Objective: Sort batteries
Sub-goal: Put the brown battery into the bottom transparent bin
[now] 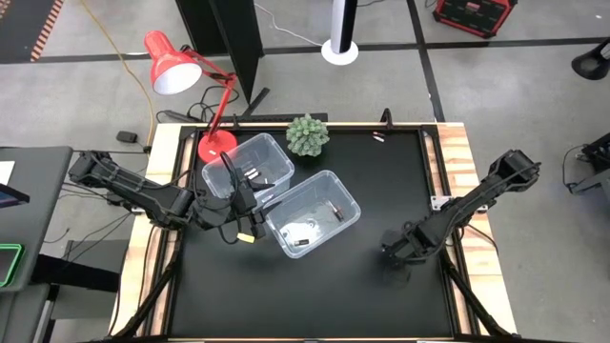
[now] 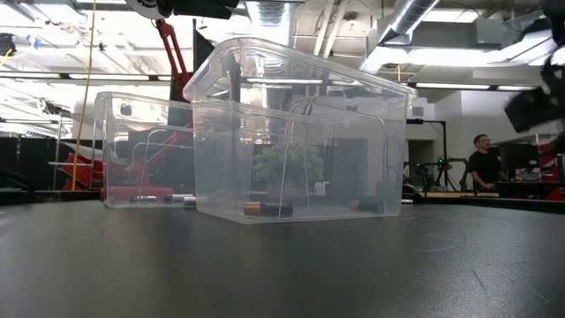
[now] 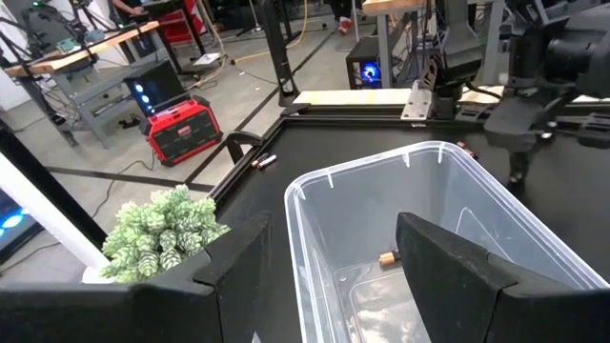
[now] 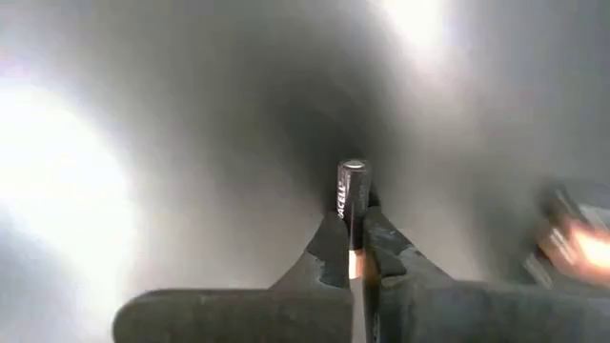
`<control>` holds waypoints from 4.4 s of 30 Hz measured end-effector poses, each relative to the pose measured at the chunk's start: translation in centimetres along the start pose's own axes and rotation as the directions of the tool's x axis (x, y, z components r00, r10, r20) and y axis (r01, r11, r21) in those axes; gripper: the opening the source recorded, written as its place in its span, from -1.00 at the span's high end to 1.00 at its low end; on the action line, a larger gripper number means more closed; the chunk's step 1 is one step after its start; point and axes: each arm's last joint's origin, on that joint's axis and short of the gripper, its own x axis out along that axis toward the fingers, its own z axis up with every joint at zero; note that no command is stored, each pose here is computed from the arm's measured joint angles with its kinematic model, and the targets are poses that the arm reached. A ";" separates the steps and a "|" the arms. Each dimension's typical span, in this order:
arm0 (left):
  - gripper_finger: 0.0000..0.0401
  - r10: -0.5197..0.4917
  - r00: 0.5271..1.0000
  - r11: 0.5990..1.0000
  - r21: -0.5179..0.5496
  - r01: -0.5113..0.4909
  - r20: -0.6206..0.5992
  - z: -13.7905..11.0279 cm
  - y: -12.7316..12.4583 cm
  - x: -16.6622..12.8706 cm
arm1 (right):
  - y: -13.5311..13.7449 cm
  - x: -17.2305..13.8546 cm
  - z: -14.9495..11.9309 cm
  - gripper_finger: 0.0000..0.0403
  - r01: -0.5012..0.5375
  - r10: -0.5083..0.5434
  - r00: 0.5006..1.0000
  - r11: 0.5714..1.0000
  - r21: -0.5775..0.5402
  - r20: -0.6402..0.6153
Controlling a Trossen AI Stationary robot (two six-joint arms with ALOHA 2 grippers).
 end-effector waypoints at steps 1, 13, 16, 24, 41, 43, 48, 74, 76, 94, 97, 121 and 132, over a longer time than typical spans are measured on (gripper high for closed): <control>-0.09 0.000 1.000 1.000 0.000 0.000 0.000 0.0 0.0 0.0 | 0.2 -0.1 0.1 0.99 -0.012 0.012 1.000 1.000 -0.011 0.015; -0.09 0.000 1.000 1.000 0.000 0.000 0.000 0.0 0.0 0.0 | 0.9 -0.5 0.9 0.99 -0.043 0.053 0.992 0.995 -0.085 0.113; -0.09 0.000 1.000 1.000 0.000 0.000 0.000 0.0 0.0 0.0 | 0.9 -0.5 0.9 0.99 -0.038 0.048 0.992 0.996 -0.085 0.119; -0.09 0.000 1.000 1.000 0.000 0.000 0.000 0.0 0.0 0.0 | 1.2 -0.6 1.2 1.00 -0.039 0.062 0.980 0.991 -0.127 0.189; -0.09 0.007 1.000 1.000 0.003 -0.007 -0.002 0.0 0.1 0.1 | 2.2 -9.4 2.5 1.00 0.034 0.248 0.678 0.930 -0.367 0.692; -0.09 0.015 1.000 1.000 0.001 -0.015 -0.003 0.0 0.3 0.3 | 2.2 -10.7 3.5 1.00 0.084 0.255 0.572 0.927 -0.365 0.780; -0.09 0.027 1.000 1.000 -0.015 -0.027 -0.007 0.0 0.5 0.5 | 1.5 -11.8 6.8 1.00 0.173 0.218 0.426 0.933 -0.315 0.878; -0.09 0.037 0.999 0.999 -0.018 -0.037 -0.019 -0.2 0.7 0.6 | -2.4 -12.4 6.9 -0.13 0.244 -0.027 0.462 0.965 -0.098 0.887; -0.09 0.037 0.999 0.999 -0.018 -0.037 -0.019 -0.2 0.7 0.6 | -3.3 -12.7 5.2 -0.12 0.213 -0.059 0.503 0.975 -0.057 0.862; -0.09 0.047 0.999 0.999 -0.021 -0.047 -0.021 -0.2 0.9 0.8 | -6.7 -8.1 -1.4 -0.20 0.193 -0.248 0.932 0.957 0.218 0.266; -0.09 0.047 0.999 0.999 -0.021 -0.047 -0.021 -0.2 0.9 0.8 | -6.5 -6.8 -1.3 -0.27 0.165 -0.213 0.954 0.961 0.220 0.213; -0.09 0.026 0.999 0.999 -0.021 -0.026 -0.021 -0.2 0.9 0.8 | -7.6 -1.4 -1.3 -0.38 0.114 -0.135 0.986 0.972 0.205 0.094; -0.09 0.026 0.999 0.999 -0.021 -0.027 -0.021 -0.2 0.9 0.8 | -7.3 0.1 -0.3 -0.38 0.157 -0.167 0.985 0.973 0.170 0.048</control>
